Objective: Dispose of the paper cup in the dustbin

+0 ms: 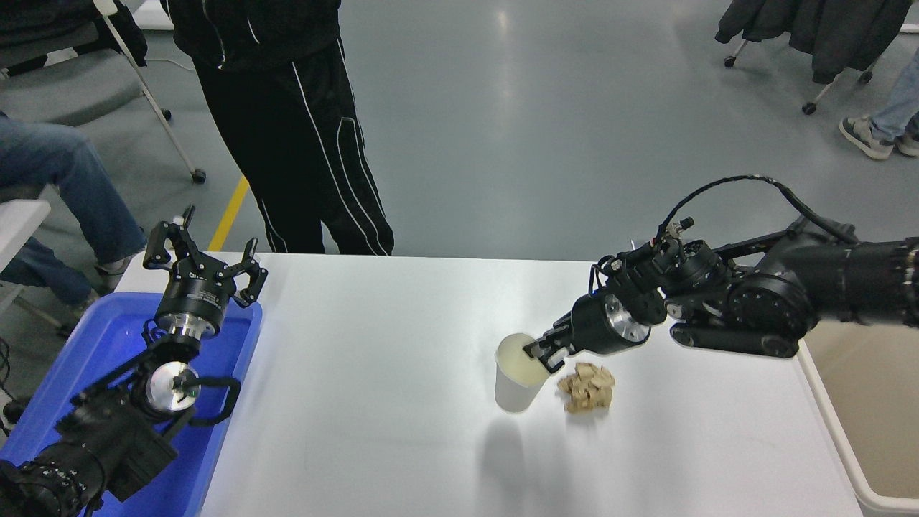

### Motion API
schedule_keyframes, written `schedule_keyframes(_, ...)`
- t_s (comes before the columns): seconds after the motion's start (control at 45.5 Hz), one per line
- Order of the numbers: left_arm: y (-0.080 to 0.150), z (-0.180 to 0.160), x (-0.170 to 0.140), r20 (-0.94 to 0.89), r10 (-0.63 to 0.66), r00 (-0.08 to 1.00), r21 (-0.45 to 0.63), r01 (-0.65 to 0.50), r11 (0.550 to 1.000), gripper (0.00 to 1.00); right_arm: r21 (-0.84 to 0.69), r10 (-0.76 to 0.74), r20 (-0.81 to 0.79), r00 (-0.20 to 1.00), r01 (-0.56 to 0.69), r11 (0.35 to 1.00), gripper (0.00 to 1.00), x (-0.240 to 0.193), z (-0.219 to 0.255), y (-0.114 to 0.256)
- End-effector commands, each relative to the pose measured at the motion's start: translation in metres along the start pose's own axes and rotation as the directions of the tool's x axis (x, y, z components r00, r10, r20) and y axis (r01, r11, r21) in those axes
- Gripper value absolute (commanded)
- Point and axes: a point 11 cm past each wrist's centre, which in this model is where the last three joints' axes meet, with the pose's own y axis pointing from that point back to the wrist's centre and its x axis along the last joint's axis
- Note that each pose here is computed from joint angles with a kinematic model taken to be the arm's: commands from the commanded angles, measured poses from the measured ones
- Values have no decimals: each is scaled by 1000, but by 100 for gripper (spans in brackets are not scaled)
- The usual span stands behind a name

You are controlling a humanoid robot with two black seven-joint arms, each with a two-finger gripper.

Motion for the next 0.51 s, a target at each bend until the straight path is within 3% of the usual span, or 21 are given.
schedule_keyframes(0.0,0,0,0,0,0,1000,0,0,1000,100,-19,24,-16,1000,-24,1000,0,34,-9,48)
schedule_keyframes(0.242,0,0,0,0,0,1000,0,0,1000,100,-37,35,-32,999,-36,999,0,53,-14,73)
schedule_keyframes(0.484,0,0,0,0,0,1000,0,0,1000,100,-52,22,-16,1000,-23,998,0,45,-7,74)
